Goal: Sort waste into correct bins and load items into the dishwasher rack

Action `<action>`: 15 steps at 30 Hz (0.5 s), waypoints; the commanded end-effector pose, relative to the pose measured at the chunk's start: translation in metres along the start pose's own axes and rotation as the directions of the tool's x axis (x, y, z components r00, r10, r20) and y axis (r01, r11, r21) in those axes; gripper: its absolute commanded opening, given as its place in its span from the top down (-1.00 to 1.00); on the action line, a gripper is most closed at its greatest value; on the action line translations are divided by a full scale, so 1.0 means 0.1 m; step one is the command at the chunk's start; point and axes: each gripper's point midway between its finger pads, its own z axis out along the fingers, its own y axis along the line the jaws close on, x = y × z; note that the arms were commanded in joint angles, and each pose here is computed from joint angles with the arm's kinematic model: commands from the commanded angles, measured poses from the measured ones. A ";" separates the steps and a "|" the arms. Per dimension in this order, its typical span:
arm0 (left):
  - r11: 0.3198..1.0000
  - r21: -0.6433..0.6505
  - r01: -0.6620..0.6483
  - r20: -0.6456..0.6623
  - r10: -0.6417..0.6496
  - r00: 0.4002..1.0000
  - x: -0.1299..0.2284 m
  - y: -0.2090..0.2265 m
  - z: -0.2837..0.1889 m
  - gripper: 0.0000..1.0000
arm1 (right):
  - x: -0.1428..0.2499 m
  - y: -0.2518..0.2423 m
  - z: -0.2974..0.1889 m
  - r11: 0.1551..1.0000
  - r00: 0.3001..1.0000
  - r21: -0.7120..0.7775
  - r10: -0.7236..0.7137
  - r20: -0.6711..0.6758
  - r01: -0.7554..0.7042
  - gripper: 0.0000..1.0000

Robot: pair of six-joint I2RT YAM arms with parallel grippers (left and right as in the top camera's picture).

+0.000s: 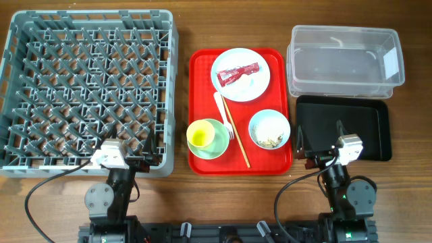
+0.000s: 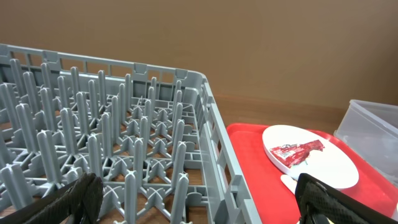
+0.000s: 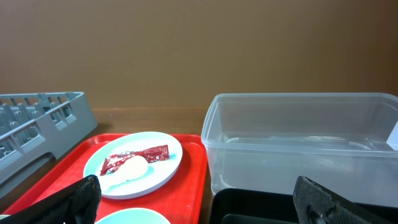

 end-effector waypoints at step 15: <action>0.999 0.045 0.004 -0.004 -0.004 1.000 0.02 -0.08 0.00 -1.00 | 0.00 0.00 0.00 0.995 0.995 -0.001 0.100 0.001 -0.100 -1.00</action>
